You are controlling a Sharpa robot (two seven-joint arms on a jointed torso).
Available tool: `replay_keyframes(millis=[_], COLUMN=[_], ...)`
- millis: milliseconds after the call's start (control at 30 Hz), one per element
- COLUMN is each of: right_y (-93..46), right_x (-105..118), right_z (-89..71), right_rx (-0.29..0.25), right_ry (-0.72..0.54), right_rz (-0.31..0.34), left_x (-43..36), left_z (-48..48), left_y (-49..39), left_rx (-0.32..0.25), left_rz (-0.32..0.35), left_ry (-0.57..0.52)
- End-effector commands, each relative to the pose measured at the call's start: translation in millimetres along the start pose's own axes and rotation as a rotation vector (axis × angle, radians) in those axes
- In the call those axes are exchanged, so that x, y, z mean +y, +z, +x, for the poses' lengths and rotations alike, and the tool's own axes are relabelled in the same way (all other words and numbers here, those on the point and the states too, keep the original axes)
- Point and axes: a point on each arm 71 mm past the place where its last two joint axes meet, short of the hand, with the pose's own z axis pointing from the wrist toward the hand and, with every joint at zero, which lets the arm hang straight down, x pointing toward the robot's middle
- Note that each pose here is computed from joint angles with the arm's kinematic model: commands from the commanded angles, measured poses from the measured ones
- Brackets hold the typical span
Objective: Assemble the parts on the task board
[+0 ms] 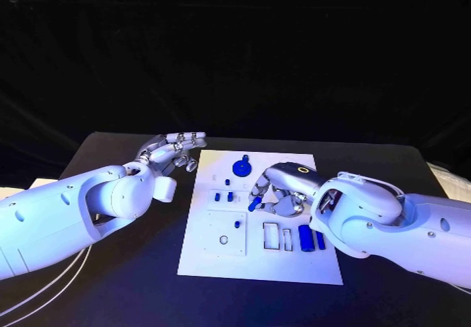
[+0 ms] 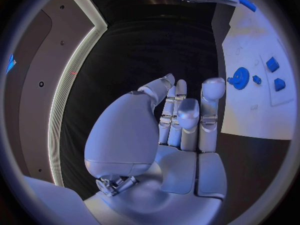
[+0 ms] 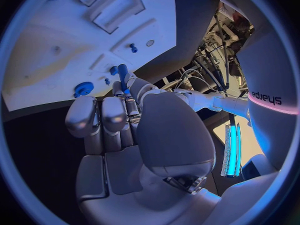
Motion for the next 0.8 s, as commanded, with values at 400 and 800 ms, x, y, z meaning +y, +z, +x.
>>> replay_keyframes(millis=[400,800], right_y=[20.8,28.9], right_x=[36.1,36.6], right_z=[45.0,58.5], right_rx=[0.093,0.118], right_ry=[-0.009,-0.061], right_rz=[-0.155,-0.152], left_x=[3.5,5.2], left_z=[6.0,7.1], left_y=[1.5,1.4], left_rx=[0.031,0.034], left_rz=[-0.002,-0.005], left_ry=[-0.01,-0.012])
